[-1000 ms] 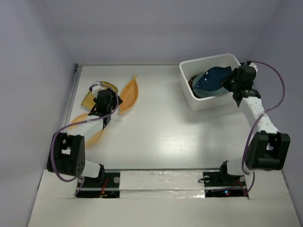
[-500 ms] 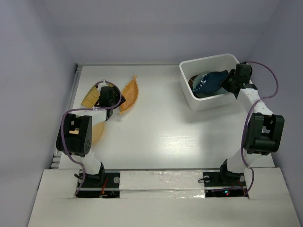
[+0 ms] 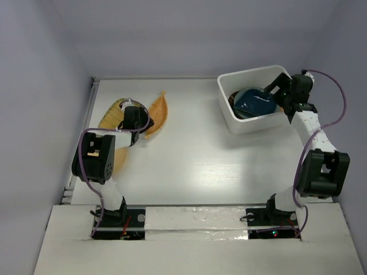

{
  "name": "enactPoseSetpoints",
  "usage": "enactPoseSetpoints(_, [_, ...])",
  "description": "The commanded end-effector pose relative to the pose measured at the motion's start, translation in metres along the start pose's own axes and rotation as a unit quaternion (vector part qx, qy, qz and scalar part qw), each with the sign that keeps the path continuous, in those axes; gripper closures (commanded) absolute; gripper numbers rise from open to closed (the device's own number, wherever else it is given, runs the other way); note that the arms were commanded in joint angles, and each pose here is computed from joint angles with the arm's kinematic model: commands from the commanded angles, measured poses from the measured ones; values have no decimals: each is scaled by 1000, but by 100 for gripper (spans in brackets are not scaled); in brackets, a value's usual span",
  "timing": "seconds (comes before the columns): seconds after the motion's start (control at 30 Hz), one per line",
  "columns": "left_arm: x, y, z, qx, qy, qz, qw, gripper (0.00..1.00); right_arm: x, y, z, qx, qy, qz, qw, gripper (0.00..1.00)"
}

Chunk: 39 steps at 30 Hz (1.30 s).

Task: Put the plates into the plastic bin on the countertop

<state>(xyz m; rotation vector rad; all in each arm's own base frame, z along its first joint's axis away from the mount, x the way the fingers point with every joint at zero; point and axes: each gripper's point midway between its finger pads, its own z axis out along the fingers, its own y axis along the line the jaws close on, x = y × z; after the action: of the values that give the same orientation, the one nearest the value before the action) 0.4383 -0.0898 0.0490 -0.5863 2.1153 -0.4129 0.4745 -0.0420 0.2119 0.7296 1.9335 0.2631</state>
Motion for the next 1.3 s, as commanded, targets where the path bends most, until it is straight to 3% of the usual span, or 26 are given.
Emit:
enactPoseSetpoints(0.0, [-9, -12, 0, 21, -16, 1, 1000, 51, -42, 18, -36, -28, -74, 3, 997, 5])
enactPoseSetpoints(0.13, [-5, -18, 2, 28, -11, 4, 1000, 56, -49, 42, -73, -101, -103, 16, 989, 8])
enactPoseSetpoints(0.2, [-4, -19, 3, 24, -10, 6, 1000, 63, -45, 49, -95, -137, -112, 23, 984, 18])
enactPoseSetpoints(0.23, [-4, -19, 3, 24, -11, 6, 1000, 68, -45, 61, -107, -173, -117, 26, 978, 20])
enactPoseSetpoints(0.27, [-3, -19, 3, 24, -11, 5, 1000, 81, -32, 58, -110, -184, -106, 29, 977, 23])
enactPoseSetpoints(0.37, [-4, -20, 2, 27, -12, 2, 1000, 100, -23, 76, -142, -249, -107, 26, 962, 34])
enactPoseSetpoints(0.43, [-5, -24, -1, 36, -14, -2, 999, 100, -5, 84, -157, -276, -93, 15, 957, 50])
enactPoseSetpoints(0.47, [-6, -24, -3, 38, -17, -4, 999, 100, 8, 94, -164, -296, -80, 6, 952, 72])
enactPoseSetpoints(0.57, [-13, -40, -19, 79, -24, -14, 996, 100, 38, 109, -182, -329, -57, -18, 942, 100])
enactPoseSetpoints(0.7, [-23, -72, -62, 160, -39, -35, 986, 100, 94, 155, -222, -422, -1, -47, 905, 100])
enactPoseSetpoints(0.73, [-26, -77, -70, 174, -43, -40, 983, 100, 101, 163, -228, -437, 5, -47, 898, 94])
enactPoseSetpoints(0.77, [-27, -86, -79, 193, -45, -49, 979, 100, 108, 169, -231, -444, 11, -48, 895, 69])
enactPoseSetpoints(0.83, [-29, -98, -104, 227, -50, -54, 971, 100, 128, 185, -240, -464, 32, -52, 884, 41])
enactPoseSetpoints(0.87, [-29, -104, -113, 241, -51, -55, 968, 100, 133, 189, -238, -462, 35, -50, 885, 22])
enactPoseSetpoints(0.9, [-28, -113, -129, 263, -52, -55, 962, 100, 138, 194, -239, -464, 40, -52, 884, 15])
enactPoseSetpoints(1.0, [-26, -123, -156, 292, -57, -55, 953, 100, 164, 210, -227, -450, 67, -67, 888, 5])
enactPoseSetpoints(1.13, [-19, -131, -182, 322, -54, -59, 943, 100, 192, 220, -204, -427, 102, -62, 896, 3])
enactPoseSetpoints(1.27, [-16, -135, -200, 345, -50, -66, 935, 100, 205, 231, -202, -439, 115, -51, 890, 3])
